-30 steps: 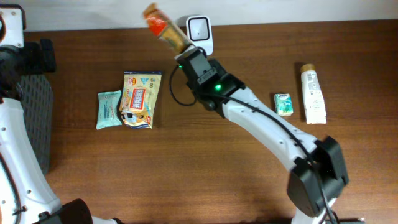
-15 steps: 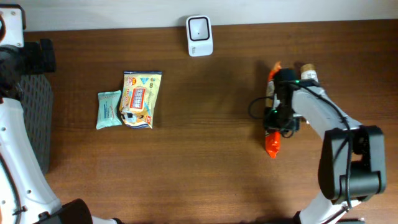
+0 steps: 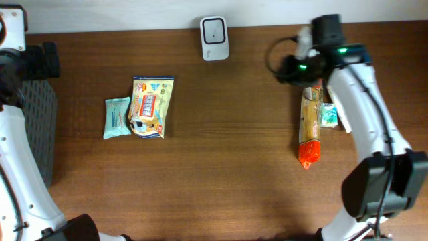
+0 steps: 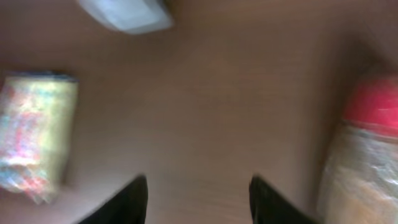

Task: Scan the item barcode
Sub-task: 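Carry the spaghetti pack right and set it beside the tube, then grasp the yellow snack bag with the right gripper and lift it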

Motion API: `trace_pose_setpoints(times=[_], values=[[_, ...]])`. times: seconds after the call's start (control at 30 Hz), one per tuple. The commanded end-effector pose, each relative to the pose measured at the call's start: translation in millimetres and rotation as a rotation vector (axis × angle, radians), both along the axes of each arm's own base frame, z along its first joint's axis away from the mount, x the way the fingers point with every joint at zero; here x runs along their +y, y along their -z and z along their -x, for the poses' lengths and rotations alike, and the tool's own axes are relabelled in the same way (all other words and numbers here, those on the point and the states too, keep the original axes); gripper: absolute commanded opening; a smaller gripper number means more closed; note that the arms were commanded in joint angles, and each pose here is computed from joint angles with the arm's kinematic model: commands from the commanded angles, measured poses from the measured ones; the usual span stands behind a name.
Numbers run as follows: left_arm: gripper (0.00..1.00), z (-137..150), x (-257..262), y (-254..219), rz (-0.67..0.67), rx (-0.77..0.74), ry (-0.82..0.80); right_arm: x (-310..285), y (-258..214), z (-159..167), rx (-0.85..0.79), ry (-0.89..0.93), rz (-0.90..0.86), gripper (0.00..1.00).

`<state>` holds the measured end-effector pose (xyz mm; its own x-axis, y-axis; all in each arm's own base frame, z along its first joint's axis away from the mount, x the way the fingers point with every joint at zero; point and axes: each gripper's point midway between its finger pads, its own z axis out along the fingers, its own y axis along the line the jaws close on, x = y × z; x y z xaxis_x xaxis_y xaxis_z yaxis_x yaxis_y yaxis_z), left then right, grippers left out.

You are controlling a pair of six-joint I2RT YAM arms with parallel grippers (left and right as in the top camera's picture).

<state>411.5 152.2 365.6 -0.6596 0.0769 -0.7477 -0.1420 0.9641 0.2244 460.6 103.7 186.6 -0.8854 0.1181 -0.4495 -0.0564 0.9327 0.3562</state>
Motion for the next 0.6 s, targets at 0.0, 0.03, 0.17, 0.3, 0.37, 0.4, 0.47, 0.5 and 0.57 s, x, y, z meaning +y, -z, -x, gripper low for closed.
trace_pose_setpoints(times=[0.0, 0.03, 0.17, 0.3, 0.37, 0.4, 0.47, 0.5, 0.57], values=[[0.99, 3, -1, -9, -0.013, -0.019, 0.01, 136, -3, 5, -0.008, -0.163, -0.237, 0.51], [0.99, 3, -1, -9, -0.013, -0.019, 0.01, 185, 4, 6, -0.03, -0.221, -0.281, 0.51], [0.99, 3, -1, -9, -0.014, -0.019, 0.01, 311, 74, 23, 0.081, -0.386, -0.261, 0.55], [0.99, 3, -1, -9, -0.013, -0.019, 0.01, 339, 136, 49, 0.19, -0.437, -0.19, 0.61], [0.99, 3, -1, -9, -0.013, -0.019, 0.01, 343, 158, 63, 0.244, -0.453, -0.168, 0.57], [0.99, 3, -1, -9, -0.013, -0.019, 0.01, 344, 160, 66, 0.25, -0.455, -0.165, 0.48], [0.99, 3, -1, -9, -0.014, -0.019, 0.01, 342, 161, 69, 0.266, -0.455, -0.16, 0.33], [0.99, 3, -1, -9, -0.013, -0.019, 0.01, 340, 164, 74, 0.287, -0.455, -0.148, 0.33], [0.99, 3, -1, -9, -0.013, -0.019, 0.01, 332, 171, 86, 0.334, -0.465, -0.108, 0.25]])
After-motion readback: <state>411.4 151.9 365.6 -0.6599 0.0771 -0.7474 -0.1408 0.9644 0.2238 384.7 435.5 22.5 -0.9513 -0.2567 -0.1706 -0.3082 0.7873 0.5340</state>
